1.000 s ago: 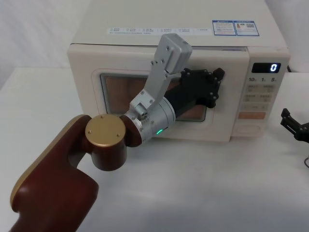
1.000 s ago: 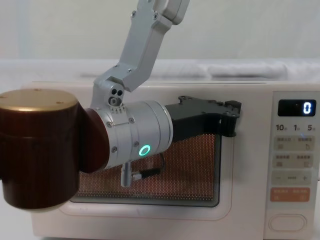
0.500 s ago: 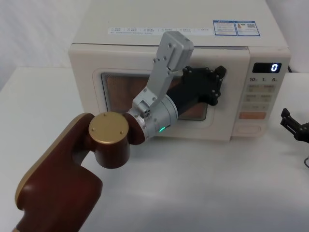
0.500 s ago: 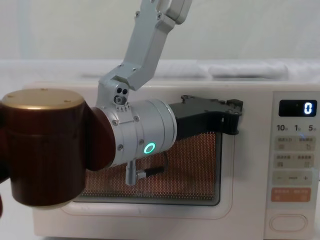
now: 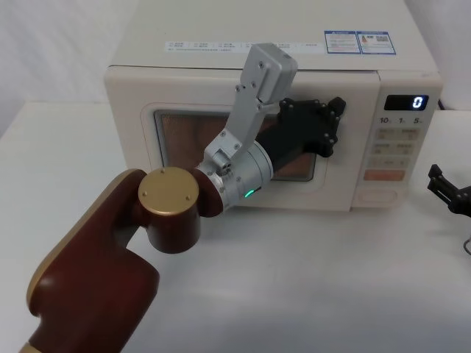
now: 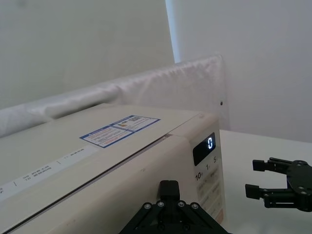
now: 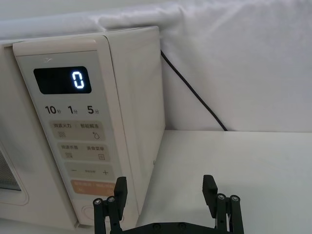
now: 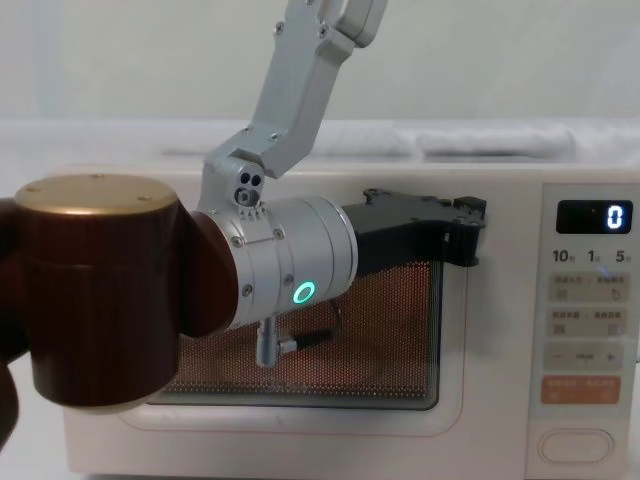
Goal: Press the button to open the microwave door with one hand; close the microwave door with the other hand.
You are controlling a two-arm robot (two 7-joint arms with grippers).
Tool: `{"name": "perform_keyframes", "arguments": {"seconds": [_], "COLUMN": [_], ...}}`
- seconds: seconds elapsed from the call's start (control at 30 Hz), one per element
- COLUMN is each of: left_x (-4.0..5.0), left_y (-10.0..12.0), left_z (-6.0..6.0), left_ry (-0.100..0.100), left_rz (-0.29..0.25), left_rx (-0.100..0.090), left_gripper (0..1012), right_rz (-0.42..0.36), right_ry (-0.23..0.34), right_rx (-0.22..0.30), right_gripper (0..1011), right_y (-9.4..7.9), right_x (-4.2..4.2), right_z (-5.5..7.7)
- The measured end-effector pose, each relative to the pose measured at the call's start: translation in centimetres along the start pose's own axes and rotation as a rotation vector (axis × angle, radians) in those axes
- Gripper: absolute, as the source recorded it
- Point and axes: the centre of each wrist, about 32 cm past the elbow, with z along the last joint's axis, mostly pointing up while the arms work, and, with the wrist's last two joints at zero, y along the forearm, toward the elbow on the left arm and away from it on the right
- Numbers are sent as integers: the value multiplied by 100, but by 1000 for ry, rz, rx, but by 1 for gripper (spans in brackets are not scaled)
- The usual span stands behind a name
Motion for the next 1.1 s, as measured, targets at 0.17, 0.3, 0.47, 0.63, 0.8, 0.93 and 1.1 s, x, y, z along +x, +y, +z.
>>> {"name": "perform_keyframes", "arguments": {"seconds": [0.17,0.3,0.47,0.63,0.8,0.93,1.1], "left_x": [8,13,18,23,23,20,-52], "left_y": [-5,-10,-18,-27,-39,-39,66], "left_z": [-7,-8,-12,-16,-17,-6,48], "left_ry": [-1,-1,0,2,3,3,6], "left_rz": [6,10,13,18,19,17,-8], "left_rx": [3,5,6,8,8,2,-35], "left_gripper": [0,0,0,0,0,0,0], "right_rz": [0,0,0,0,0,0,0], "right_ry": [0,0,0,0,0,0,0], "right_rx": [0,0,0,0,0,0,0], "right_gripper": [1002,1002,1002,1002,1002,1002,1002], "right_y": [0,0,0,0,0,0,0], "right_x": [0,0,0,0,0,0,0], "right_z": [0,0,0,0,0,0,0]}}
